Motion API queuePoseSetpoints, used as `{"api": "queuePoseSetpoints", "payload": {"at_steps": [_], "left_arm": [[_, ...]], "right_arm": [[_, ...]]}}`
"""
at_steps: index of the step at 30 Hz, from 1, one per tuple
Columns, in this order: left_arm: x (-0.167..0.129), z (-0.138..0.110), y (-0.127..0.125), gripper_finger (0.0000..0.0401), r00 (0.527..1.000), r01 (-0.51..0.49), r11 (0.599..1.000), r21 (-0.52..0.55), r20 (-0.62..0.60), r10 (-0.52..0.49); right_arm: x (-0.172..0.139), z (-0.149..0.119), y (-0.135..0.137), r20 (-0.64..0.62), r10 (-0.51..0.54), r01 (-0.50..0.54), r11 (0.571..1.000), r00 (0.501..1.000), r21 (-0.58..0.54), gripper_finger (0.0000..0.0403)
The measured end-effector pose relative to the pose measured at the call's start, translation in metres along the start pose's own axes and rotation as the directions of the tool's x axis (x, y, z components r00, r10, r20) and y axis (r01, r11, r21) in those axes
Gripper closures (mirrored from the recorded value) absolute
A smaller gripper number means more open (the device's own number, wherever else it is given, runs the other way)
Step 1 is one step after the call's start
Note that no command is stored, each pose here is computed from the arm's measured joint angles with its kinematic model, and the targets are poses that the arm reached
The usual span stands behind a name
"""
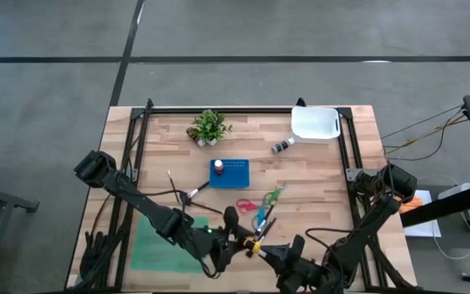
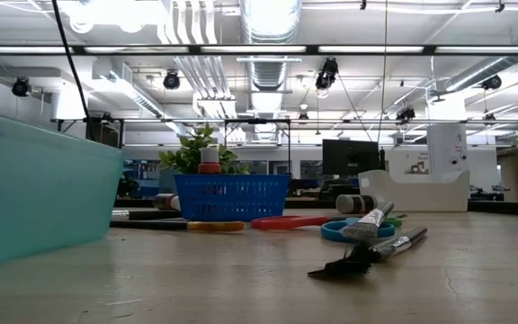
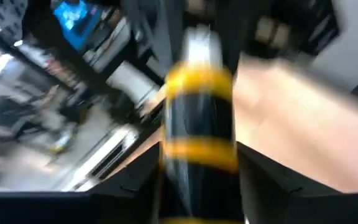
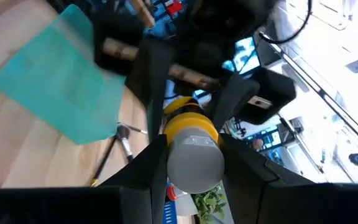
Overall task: Pick & Place Paint Supplies
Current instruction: Put the yellow paint into the blue bin
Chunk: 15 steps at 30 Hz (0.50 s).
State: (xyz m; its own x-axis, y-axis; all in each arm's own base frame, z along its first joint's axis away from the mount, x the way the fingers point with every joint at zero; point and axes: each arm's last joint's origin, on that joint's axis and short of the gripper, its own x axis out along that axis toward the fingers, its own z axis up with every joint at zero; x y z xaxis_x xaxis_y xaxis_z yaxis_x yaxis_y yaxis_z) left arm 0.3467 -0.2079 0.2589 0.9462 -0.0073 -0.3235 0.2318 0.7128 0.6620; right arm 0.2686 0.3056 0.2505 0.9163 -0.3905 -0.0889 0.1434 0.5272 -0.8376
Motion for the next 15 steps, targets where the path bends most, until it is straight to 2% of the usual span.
{"api": "queuePoseSetpoints", "payload": {"at_steps": [4, 8, 10, 13, 14, 15], "left_arm": [[-0.005, -0.002, 0.000, 0.0165, 0.977, -0.155, 0.978, 0.141, -0.127, 0.173], [-0.014, -0.005, 0.001, 0.0126, 0.912, -0.263, 0.931, 0.254, -0.248, 0.326], [-0.020, -0.006, 0.001, 0.0113, 0.831, -0.346, 0.875, 0.338, -0.322, 0.453], [-0.031, -0.006, -0.001, 0.0102, 0.628, -0.462, 0.738, 0.492, -0.406, 0.664], [-0.035, -0.005, -0.001, 0.0101, 0.583, -0.476, 0.707, 0.522, -0.415, 0.699], [-0.039, -0.003, 0.000, 0.0100, 0.584, -0.475, 0.705, 0.527, -0.411, 0.700]], "right_arm": [[0.000, 0.001, -0.002, -0.010, -0.016, 0.016, 1.000, 1.000, 0.010, 0.0292], [0.002, 0.001, -0.004, -0.021, -0.029, 0.029, 0.999, 0.999, 0.013, 0.0292], [0.005, 0.001, -0.006, -0.041, -0.050, 0.051, 0.998, 0.998, 0.021, 0.0292], [0.012, 0.001, -0.013, -0.064, -0.072, 0.076, 0.995, 0.995, 0.066, 0.0292], [0.017, 0.000, -0.017, -0.078, -0.084, 0.091, 0.992, 0.993, 0.087, 0.0292], [0.022, -0.001, -0.022, -0.095, -0.099, 0.109, 0.989, 0.990, 0.103, 0.0292]]}}
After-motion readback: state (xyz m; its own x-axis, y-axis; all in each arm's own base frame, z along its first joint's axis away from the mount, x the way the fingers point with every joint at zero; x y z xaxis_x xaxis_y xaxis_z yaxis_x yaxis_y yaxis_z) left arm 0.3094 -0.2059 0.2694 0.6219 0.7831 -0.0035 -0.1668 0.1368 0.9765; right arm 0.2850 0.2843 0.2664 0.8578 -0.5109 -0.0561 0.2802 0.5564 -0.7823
